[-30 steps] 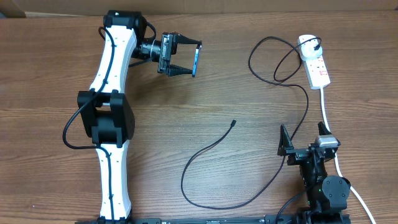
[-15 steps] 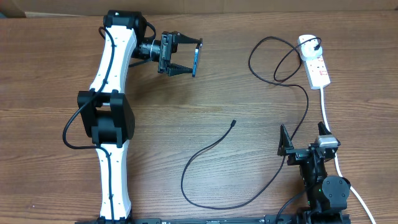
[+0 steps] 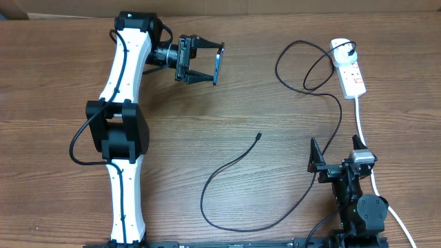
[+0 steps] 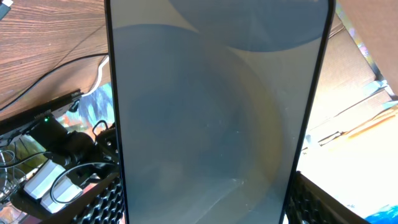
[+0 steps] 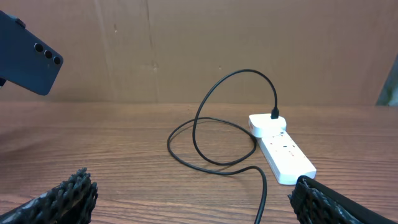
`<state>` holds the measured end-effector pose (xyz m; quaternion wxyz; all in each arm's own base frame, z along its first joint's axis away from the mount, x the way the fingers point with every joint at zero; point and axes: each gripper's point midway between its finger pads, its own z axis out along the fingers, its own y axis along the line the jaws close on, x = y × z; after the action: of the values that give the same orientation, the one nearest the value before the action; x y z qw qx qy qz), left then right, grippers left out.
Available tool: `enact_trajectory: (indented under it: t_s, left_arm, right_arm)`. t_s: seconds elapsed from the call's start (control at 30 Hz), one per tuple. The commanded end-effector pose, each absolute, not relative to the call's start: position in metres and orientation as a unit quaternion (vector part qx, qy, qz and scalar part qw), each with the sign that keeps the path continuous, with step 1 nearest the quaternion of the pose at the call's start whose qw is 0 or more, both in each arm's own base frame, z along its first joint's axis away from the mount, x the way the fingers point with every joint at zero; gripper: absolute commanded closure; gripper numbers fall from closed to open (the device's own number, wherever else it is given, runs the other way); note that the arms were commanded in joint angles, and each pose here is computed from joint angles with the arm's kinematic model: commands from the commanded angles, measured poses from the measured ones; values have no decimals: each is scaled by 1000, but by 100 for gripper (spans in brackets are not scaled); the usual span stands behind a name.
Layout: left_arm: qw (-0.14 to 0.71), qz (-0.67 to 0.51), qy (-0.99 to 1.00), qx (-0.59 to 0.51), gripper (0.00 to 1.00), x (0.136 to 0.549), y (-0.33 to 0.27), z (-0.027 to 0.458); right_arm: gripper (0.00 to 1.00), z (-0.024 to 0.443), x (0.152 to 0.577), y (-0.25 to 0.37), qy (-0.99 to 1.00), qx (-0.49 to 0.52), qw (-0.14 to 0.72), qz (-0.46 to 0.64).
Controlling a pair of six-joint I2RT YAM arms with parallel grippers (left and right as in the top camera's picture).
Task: Plug charger to phone and switch on socket
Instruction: 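Hold the phone raised upright in the left gripper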
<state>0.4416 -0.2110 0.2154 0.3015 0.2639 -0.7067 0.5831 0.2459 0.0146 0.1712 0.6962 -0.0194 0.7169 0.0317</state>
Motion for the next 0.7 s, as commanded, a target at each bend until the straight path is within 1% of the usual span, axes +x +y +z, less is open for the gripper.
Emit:
enact_trajectory:
  t_s: [0.0,0.67]
  left_arm:
    - [292,614,-691,247,36,446,-210,233]
    - [281,568,-732,251,35,441,-210,212]
  right_arm:
    - [0,170,246,14,715,-20,698,29]
    - [0,170,246,14,715,-20,698,29]
